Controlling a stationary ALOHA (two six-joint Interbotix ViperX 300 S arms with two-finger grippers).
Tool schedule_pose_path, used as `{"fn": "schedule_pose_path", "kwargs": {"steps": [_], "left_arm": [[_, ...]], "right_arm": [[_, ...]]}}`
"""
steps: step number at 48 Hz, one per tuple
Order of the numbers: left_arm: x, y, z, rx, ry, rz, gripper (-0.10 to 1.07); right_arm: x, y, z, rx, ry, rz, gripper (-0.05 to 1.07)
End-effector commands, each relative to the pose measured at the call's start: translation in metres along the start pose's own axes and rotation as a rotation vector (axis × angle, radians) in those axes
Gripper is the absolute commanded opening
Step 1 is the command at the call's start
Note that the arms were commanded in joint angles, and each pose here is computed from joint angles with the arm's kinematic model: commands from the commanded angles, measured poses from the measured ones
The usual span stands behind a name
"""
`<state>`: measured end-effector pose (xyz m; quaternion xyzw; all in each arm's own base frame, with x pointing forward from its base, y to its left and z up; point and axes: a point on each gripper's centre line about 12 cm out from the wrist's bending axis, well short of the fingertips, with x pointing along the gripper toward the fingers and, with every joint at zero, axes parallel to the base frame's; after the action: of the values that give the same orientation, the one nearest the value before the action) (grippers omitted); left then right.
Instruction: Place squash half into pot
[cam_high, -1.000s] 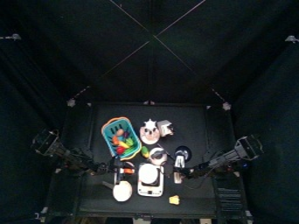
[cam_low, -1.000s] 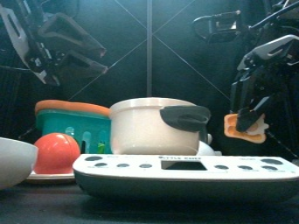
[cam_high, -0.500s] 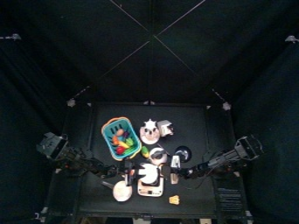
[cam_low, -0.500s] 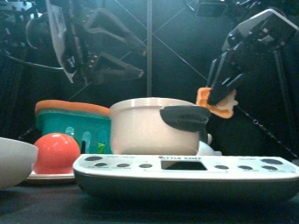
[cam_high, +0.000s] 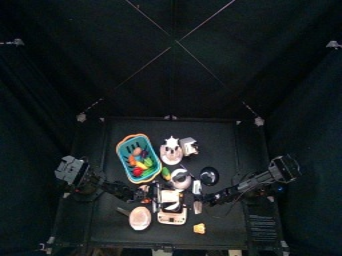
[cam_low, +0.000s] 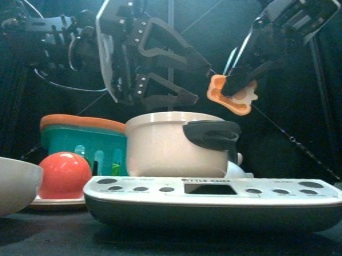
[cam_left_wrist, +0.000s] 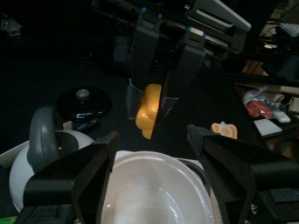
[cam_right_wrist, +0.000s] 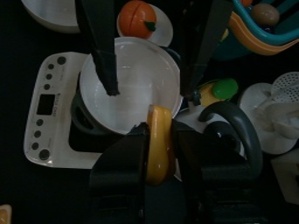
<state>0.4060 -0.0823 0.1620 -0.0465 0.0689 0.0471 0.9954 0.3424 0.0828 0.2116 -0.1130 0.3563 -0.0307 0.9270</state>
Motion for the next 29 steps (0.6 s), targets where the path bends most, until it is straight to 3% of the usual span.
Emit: {"fn": "schedule_pose_path", "kwargs": {"steps": [1,19,29], "left_arm": [[0.0077,0.0001,0.0115,-0.015,-0.038,0.010,0.97],[0.0144,-0.0001,0.0101,-0.020,-0.038,0.016,0.94],[0.0153,0.0008,0.0114,-0.023,-0.043,0.019,0.79]], "right_arm": [[-0.0049,-0.0033,0.0119,0.017,-0.035,0.001,0.50],[-0.0048,-0.0039,0.0125,0.019,-0.036,-0.001,0.50],[-0.0048,-0.0039,0.0125,0.019,-0.036,-0.001,0.50]]}}
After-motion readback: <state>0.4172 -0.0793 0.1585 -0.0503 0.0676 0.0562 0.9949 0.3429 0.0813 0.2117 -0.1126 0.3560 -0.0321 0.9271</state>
